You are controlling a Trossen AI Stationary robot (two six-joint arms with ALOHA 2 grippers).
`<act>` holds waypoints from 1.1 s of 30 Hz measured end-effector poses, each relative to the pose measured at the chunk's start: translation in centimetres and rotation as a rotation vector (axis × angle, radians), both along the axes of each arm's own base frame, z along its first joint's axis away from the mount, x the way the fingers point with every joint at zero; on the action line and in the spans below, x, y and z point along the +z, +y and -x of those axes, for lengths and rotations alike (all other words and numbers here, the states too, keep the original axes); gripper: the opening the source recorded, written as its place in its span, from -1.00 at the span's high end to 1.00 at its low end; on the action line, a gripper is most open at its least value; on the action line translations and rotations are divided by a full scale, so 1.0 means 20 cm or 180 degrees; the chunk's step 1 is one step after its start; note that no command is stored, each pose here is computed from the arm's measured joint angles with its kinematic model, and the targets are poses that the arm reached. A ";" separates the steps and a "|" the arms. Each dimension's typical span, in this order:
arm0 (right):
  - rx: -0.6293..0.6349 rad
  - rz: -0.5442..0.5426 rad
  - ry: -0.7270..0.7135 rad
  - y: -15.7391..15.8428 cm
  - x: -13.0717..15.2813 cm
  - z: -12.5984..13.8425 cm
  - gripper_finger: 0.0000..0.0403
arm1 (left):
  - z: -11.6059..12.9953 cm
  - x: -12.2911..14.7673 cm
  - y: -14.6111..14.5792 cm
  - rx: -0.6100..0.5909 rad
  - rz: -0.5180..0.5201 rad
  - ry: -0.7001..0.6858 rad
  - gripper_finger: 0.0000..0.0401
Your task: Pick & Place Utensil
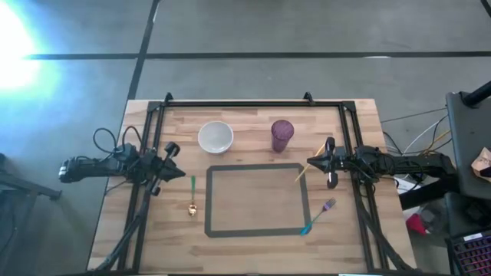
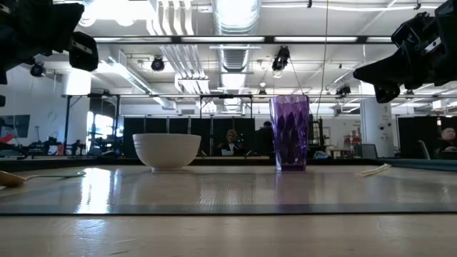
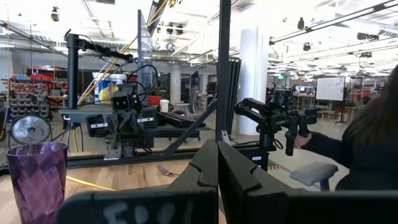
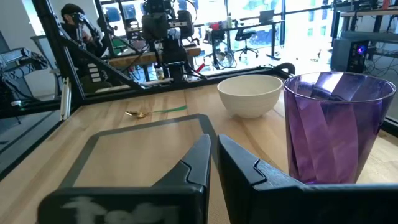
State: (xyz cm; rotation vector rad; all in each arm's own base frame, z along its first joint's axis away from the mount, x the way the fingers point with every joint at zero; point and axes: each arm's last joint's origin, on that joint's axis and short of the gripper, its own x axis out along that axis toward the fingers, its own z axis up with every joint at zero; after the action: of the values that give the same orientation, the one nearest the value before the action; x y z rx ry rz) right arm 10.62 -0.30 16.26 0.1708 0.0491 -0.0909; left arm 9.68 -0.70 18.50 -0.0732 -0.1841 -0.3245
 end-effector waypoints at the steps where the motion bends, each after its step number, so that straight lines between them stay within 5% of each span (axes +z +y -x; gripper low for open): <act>1: 0.0000 0.0001 0.0000 0.00 0.00 0.00 0.87 | 0.00 0.00 0.00 0.0000 0.0000 0.0002 1.00; 11: 0.0031 0.0561 0.0049 0.00 0.00 0.00 0.87 | 0.00 0.00 0.00 0.0000 0.0000 0.0001 1.00; 33: 0.0035 0.0659 0.0041 0.00 0.00 0.00 0.87 | 0.00 0.00 0.00 0.0113 -0.0011 -0.0032 1.00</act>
State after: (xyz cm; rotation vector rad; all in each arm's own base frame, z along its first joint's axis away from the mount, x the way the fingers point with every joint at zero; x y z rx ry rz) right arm 10.62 -0.30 16.31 -0.0370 0.0531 -0.0857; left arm 9.70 -0.61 18.57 -0.0648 -0.1944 -0.2900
